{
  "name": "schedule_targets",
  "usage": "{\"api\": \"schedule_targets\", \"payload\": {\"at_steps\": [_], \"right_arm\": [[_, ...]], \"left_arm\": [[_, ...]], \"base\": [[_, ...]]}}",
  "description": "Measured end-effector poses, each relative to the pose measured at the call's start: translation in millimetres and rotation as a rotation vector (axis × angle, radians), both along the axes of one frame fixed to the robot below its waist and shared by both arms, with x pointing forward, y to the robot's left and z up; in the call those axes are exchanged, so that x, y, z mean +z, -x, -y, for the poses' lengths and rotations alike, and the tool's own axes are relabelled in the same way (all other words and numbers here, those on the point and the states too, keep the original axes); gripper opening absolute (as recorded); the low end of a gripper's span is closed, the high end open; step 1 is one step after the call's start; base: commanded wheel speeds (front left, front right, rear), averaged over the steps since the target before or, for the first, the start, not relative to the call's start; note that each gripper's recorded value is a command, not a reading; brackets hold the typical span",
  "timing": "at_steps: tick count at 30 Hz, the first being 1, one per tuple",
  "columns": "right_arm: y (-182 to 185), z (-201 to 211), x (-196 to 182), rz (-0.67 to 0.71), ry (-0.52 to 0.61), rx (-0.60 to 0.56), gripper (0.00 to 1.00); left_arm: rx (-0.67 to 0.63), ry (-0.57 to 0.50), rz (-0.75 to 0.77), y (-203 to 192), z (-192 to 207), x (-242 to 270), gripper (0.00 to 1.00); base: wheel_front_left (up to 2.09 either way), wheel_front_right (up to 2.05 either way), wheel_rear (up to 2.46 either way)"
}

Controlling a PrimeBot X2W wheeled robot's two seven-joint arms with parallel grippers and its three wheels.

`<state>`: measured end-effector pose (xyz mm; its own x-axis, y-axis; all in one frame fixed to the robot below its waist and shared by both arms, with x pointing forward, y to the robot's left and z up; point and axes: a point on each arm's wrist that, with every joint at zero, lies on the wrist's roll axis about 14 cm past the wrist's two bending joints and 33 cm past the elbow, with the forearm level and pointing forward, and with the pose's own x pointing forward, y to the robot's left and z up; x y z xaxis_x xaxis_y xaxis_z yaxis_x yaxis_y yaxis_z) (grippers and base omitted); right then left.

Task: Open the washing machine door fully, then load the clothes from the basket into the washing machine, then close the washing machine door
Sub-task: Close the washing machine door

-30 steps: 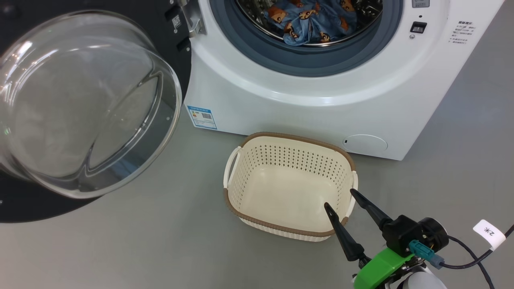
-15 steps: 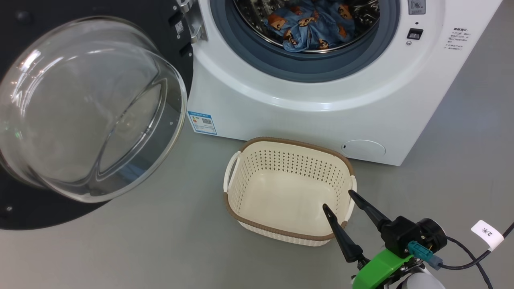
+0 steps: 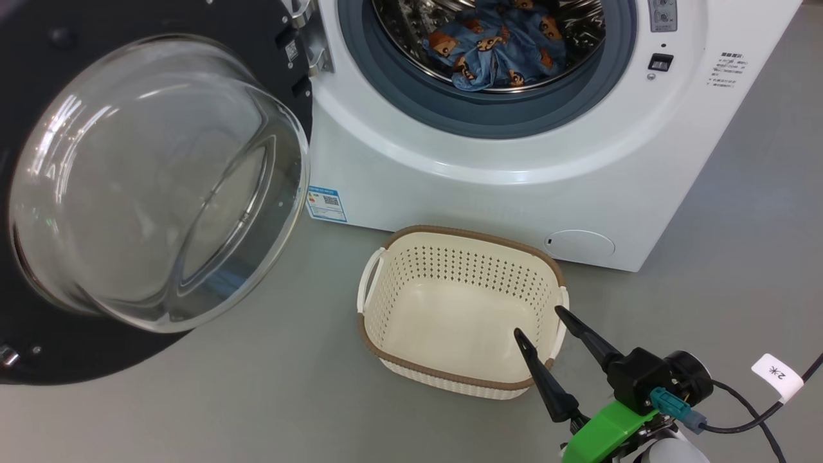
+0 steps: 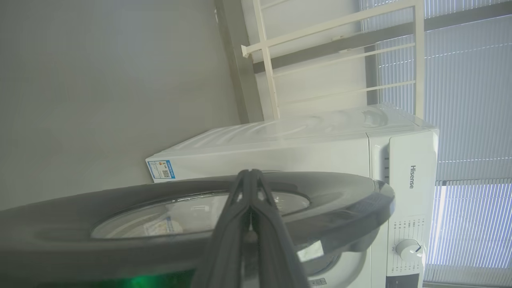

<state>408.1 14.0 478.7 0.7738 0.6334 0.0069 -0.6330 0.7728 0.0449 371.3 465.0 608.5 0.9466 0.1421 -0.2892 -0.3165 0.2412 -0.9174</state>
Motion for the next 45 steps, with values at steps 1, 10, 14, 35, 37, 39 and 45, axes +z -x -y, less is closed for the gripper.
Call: {"api": "schedule_targets", "payload": {"at_steps": [1, 10, 14, 35, 37, 39, 45], "right_arm": [[0, 1, 0, 0.0, 0.0, -0.002, 1.0], [1, 8, 1, 0.0, -0.002, -0.028, 1.0], [2, 11, 4, 0.005, -0.009, -0.041, 1.0], [8, 38, 18, 0.03, -0.033, -0.134, 1.0], [9, 40, 16, 0.025, -0.031, -0.139, 1.0], [11, 43, 14, 0.018, -0.029, -0.146, 1.0], [13, 48, 15, 0.021, -0.031, -0.162, 1.0]], "left_arm": [[-0.01, 0.004, 0.006, -1, 2, 1, 0.0], [-0.107, 0.011, -0.018, -7, 27, -5, 0.0], [-0.142, 0.013, -0.02, -6, 35, -2, 0.0], [-0.363, 0.064, 0.011, -11, 113, 15, 0.0], [-0.374, 0.066, 0.013, -11, 117, 17, 0.0], [-0.395, 0.063, 0.013, -10, 124, 19, 0.0], [-0.447, 0.071, 0.023, -6, 145, 24, 0.0]], "base": [[0.0, 0.0, 0.0], [0.0, 0.0, 0.0], [0.0, 0.0, 0.0], [0.0, 0.0, 0.0], [0.0, 0.0, 0.0], [0.0, 0.0, 0.0], [0.0, 0.0, 0.0]]}}
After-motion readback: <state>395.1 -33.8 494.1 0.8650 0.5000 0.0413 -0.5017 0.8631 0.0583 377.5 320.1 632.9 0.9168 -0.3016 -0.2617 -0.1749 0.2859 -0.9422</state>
